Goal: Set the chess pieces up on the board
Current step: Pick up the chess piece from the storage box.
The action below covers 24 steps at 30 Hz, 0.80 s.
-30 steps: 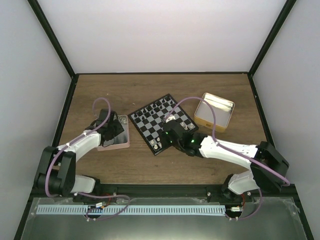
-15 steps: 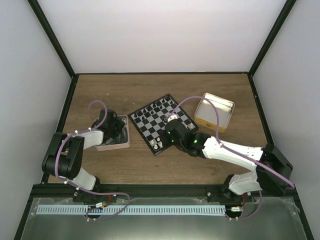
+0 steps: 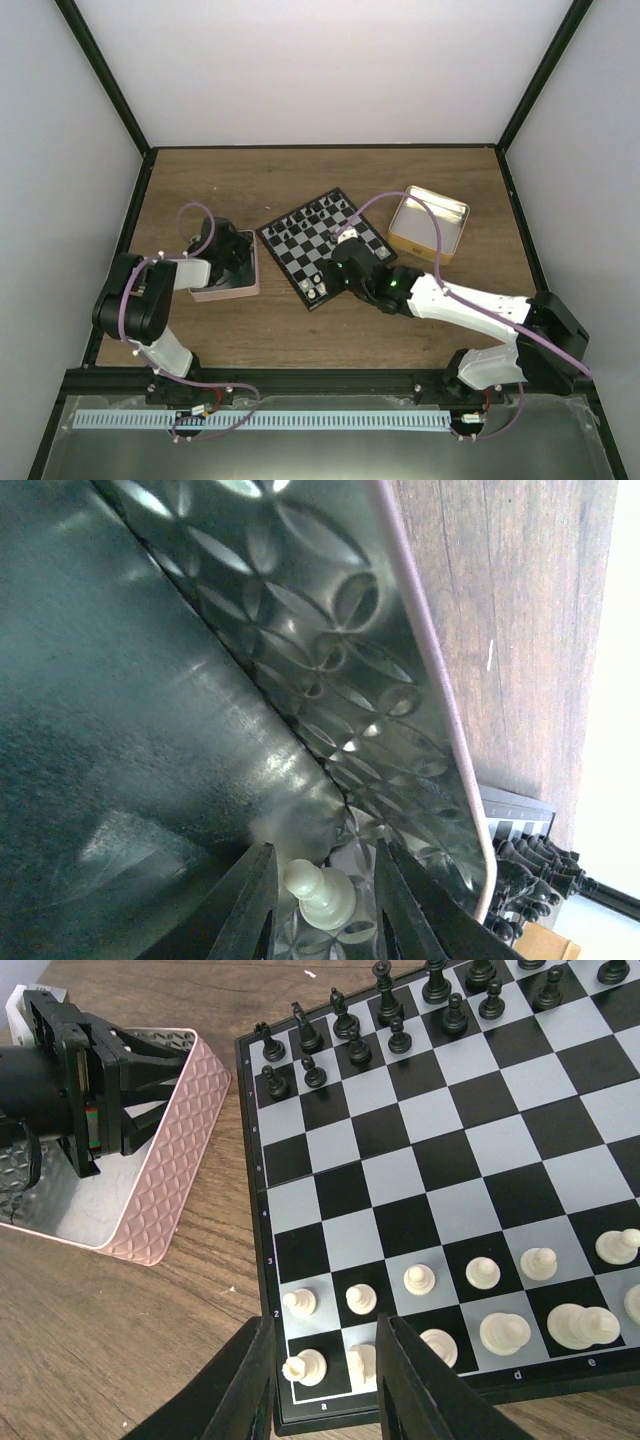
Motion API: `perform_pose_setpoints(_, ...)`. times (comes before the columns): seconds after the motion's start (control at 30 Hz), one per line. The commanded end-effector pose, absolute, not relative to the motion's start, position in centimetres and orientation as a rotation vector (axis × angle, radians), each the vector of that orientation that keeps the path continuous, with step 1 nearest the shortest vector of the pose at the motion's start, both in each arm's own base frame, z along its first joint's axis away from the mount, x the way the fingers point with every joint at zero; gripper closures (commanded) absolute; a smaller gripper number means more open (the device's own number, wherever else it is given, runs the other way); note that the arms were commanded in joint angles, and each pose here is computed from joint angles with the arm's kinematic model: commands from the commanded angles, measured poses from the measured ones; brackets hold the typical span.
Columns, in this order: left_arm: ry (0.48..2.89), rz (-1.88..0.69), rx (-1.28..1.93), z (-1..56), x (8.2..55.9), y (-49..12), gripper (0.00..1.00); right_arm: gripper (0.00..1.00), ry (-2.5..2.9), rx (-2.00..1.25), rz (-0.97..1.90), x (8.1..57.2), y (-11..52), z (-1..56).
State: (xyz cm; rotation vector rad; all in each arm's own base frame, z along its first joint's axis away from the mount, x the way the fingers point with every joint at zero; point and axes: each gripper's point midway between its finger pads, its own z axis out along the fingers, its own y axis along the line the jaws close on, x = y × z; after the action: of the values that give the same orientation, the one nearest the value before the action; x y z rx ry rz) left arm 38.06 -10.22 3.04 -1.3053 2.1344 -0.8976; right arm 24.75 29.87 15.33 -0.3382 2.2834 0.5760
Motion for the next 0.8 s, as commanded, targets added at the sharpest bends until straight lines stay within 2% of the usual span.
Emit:
perform_pose_setpoints(0.0,2.138,-0.871,-1.376,1.5,37.2,-9.7,0.70,0.71,2.261,-0.309,0.565,24.8,29.4,16.2)
perform_pose_setpoints(0.5,2.099,-0.890,-1.474,-0.6,37.0,-9.6,0.79,0.71,2.250,-0.300,0.543,24.9,28.8,16.6)
perform_pose_setpoints(0.77,2.082,-0.872,-1.481,-1.0,36.8,-9.2,0.95,0.71,2.245,-0.293,0.541,24.9,28.6,16.9)
